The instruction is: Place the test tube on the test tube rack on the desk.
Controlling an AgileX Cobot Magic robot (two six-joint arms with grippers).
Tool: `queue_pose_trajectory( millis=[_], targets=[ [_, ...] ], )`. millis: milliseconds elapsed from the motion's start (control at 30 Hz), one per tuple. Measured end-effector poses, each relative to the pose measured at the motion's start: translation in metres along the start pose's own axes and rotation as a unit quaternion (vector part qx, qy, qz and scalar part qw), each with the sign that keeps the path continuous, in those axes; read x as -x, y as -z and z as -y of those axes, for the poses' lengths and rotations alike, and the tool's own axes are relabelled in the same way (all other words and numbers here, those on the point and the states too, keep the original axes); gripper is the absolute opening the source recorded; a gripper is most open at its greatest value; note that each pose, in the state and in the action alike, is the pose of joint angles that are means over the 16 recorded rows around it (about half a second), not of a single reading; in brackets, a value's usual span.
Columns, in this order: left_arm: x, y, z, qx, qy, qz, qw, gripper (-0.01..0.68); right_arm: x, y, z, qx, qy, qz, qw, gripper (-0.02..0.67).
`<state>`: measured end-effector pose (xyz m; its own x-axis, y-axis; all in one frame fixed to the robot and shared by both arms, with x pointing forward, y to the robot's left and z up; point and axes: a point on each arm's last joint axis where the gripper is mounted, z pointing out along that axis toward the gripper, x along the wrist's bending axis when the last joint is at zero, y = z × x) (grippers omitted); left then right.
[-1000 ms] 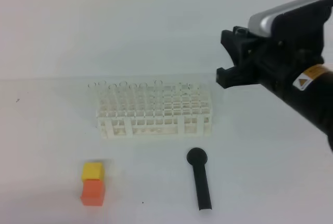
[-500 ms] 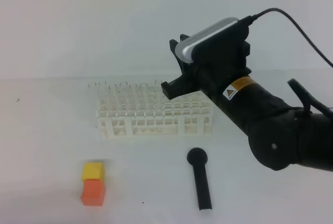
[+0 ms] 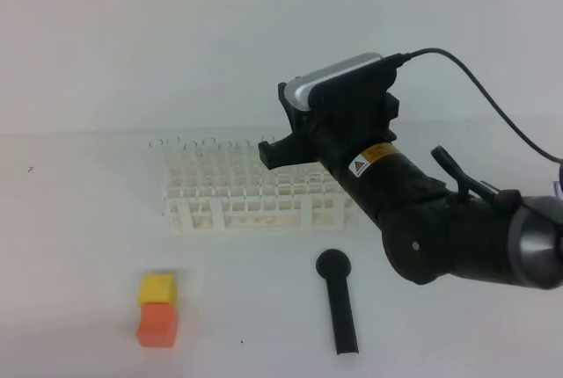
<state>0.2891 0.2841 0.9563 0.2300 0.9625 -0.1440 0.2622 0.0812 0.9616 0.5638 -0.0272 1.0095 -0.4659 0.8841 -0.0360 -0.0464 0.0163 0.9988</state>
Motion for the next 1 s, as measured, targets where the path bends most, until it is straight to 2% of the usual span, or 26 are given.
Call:
queue_pose_trajectory(
  millis=[600,1000],
  targets=[
    [0.000,0.000,-0.001,0.001,0.000,0.000,1.000,-0.001,-0.001,-0.008,0.027,-0.014,-0.058,0.013,0.998,0.119],
    [0.000,0.000,-0.001,0.002,0.000,0.000,1.000,-0.001,-0.005,-0.010,0.039,-0.023,-0.031,0.000,0.999,0.119]
  ],
)
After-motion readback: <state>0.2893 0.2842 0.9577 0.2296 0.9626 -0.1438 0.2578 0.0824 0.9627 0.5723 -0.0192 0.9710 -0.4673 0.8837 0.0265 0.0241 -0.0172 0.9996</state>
